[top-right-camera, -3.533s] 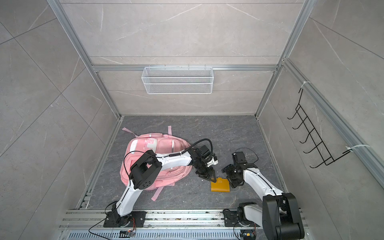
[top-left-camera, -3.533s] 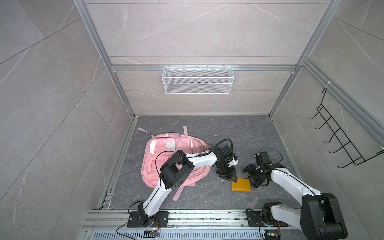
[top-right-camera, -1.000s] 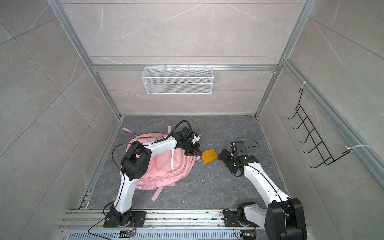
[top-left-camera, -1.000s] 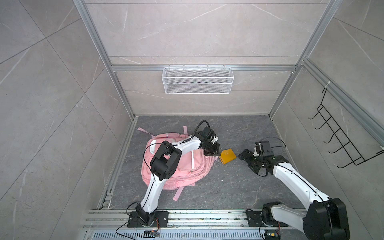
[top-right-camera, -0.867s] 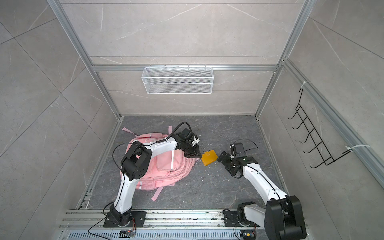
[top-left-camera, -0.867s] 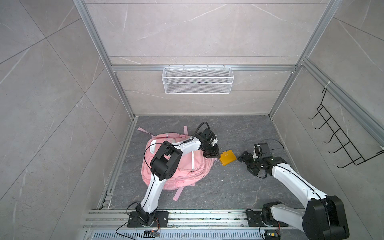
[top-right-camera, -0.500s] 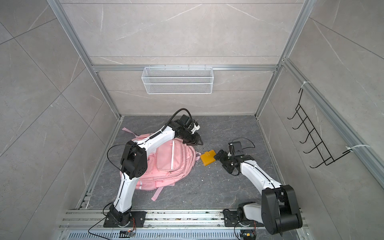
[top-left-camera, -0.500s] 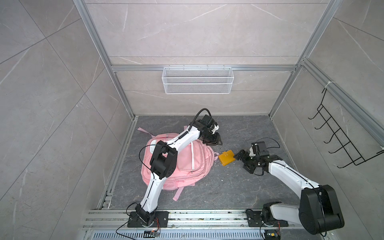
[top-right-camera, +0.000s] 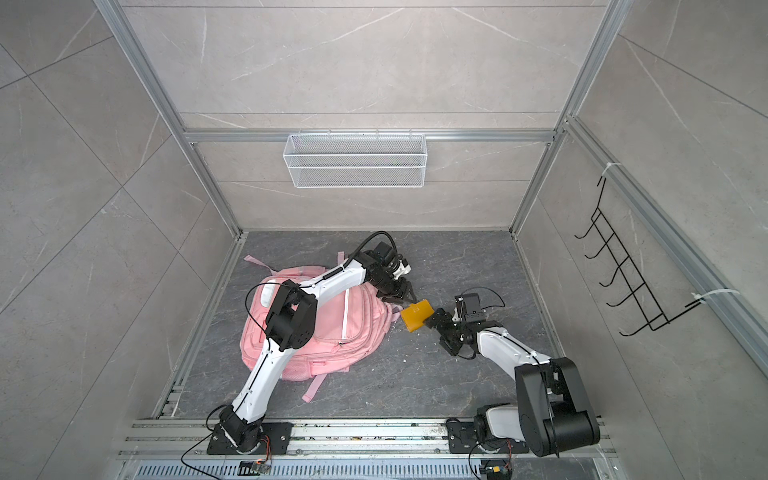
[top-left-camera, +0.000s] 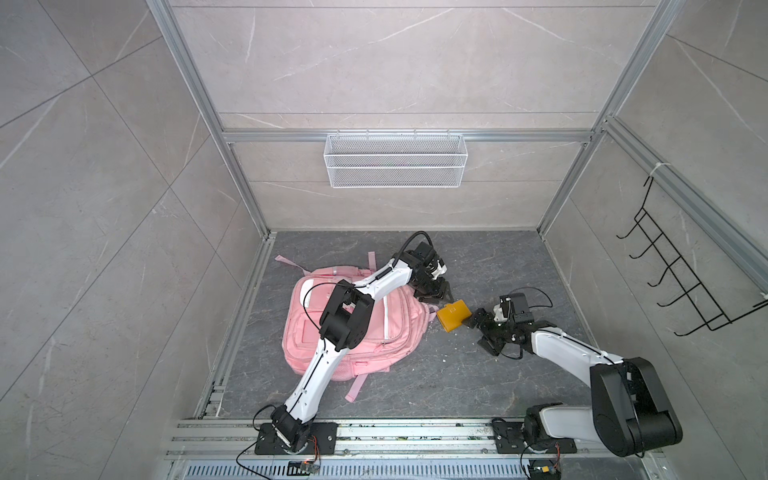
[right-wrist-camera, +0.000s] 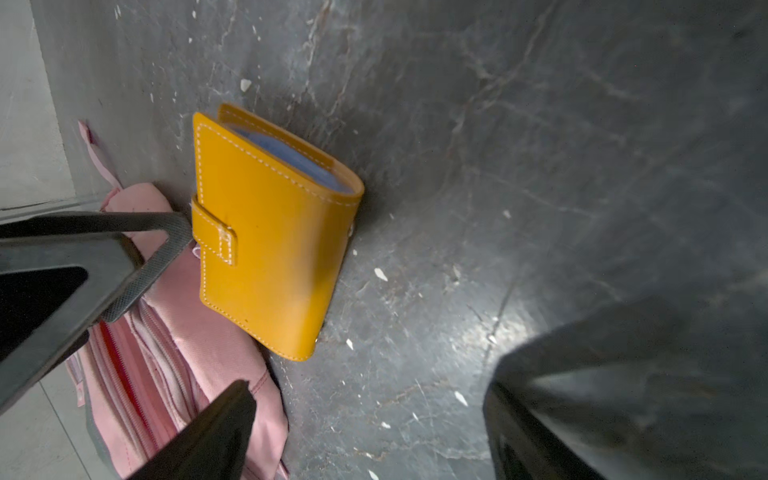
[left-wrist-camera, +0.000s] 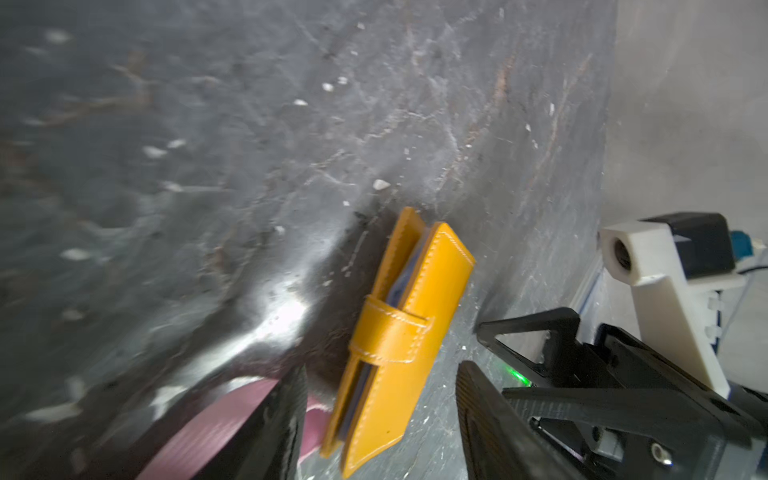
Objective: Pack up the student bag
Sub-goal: 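Grasp the yellow wallet's edge with the left gripper while right steadies it, then lift the yellow wallet upright with the left gripper while right draws back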
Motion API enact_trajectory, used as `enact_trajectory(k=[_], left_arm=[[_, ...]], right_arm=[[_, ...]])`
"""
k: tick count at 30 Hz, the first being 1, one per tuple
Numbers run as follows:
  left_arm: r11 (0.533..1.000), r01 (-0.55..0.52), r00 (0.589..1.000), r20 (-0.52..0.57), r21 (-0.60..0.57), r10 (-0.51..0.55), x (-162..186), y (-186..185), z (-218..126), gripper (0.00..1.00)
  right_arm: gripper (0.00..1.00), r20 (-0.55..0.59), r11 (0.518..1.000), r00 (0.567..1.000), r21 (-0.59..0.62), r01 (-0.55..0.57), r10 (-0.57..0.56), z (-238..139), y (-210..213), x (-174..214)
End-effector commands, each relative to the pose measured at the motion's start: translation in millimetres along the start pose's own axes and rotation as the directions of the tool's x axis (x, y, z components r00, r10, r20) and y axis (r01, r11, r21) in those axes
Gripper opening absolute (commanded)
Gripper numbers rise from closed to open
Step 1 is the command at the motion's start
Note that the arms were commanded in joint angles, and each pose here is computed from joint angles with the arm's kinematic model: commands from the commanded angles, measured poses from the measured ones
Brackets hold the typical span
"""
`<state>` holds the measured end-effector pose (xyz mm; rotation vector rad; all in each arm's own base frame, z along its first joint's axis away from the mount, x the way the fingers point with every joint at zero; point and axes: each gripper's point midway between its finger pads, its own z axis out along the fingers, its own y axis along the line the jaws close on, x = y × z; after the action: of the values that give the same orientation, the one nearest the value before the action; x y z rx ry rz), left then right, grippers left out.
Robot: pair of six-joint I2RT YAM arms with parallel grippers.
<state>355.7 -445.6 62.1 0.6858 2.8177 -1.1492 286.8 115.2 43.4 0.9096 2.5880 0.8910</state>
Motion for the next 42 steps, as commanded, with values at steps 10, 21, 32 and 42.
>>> enact_trajectory(k=[10,21,32,42], left_arm=[[0.999,0.024,0.994,-0.103,0.024,-0.022,38,4,44,0.51],[0.987,0.067,0.996,-0.063,0.144,-0.058,47,-27,44,0.38],[0.981,0.040,0.999,0.007,0.188,-0.042,40,-56,10,0.45],[0.973,0.039,0.998,0.037,0.226,-0.049,32,-66,0,0.17]], right_arm=[[0.87,-0.035,0.993,0.997,-0.086,-0.077,0.074,32,-5,3],[0.79,-0.046,0.995,0.998,-0.090,-0.044,0.040,44,-10,1],[0.75,-0.051,0.996,0.999,-0.085,0.001,-0.005,40,-15,1],[0.74,0.013,0.986,0.999,-0.160,0.037,-0.035,18,-2,-8]])
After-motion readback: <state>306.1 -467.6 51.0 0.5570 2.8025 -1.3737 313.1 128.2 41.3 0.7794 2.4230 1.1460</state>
